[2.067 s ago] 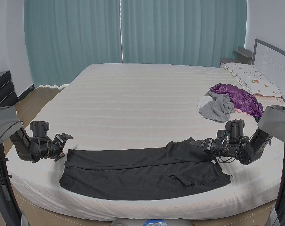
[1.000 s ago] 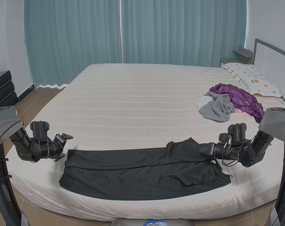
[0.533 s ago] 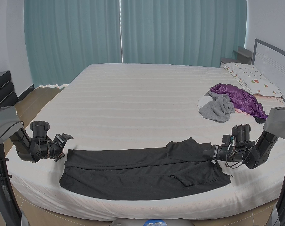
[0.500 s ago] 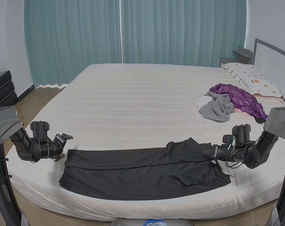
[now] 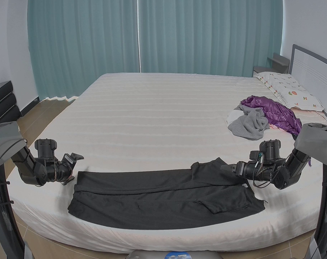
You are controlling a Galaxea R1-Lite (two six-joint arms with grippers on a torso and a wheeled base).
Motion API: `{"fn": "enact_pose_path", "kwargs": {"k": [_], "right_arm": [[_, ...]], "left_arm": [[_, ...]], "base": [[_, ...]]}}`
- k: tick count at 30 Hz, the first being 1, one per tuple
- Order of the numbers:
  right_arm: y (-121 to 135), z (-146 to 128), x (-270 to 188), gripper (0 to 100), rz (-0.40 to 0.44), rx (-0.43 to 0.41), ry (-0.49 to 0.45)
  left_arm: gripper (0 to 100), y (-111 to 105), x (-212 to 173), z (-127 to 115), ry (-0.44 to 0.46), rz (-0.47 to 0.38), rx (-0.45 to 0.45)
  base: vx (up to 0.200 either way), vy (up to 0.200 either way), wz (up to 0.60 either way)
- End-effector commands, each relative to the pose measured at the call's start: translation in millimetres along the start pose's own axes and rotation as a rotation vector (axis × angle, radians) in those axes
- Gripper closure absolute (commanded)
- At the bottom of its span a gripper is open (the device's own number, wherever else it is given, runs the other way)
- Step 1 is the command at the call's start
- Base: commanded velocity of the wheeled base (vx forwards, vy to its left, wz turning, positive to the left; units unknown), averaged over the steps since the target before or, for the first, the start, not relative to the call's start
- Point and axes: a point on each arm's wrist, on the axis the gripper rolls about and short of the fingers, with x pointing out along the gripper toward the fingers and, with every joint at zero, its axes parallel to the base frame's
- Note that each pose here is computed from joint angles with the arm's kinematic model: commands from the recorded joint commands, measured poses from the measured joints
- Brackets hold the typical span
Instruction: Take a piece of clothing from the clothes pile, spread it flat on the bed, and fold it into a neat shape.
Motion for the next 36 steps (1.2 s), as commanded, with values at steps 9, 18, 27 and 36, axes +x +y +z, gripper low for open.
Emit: {"fn": "enact_pose_path", "kwargs": {"k": [9, 18, 27, 36], "right_arm": [[-11, -7, 19, 100, -0.009, 0.008, 0.020], [-13, -5, 5, 100, -0.018, 0.018, 0.008], [-4, -2, -15, 100, -0.003, 0.020, 0.001], [-4, -12, -23, 100, -0.016, 0.021, 0.032]], "left_arm": [[0, 1, 1, 0, -0.001, 0.003, 0.000], [0, 1, 1, 0, -0.002, 0.004, 0.000], [0, -1, -1, 0, -0.006, 0.004, 0.004], [0, -6, -17, -5, -0.006, -0.001, 0.016]], "base": [[0.000, 0.000, 0.00], [0.000, 0.000, 0.00], [0.000, 0.000, 0.00], [0.000, 0.000, 0.00]]}}
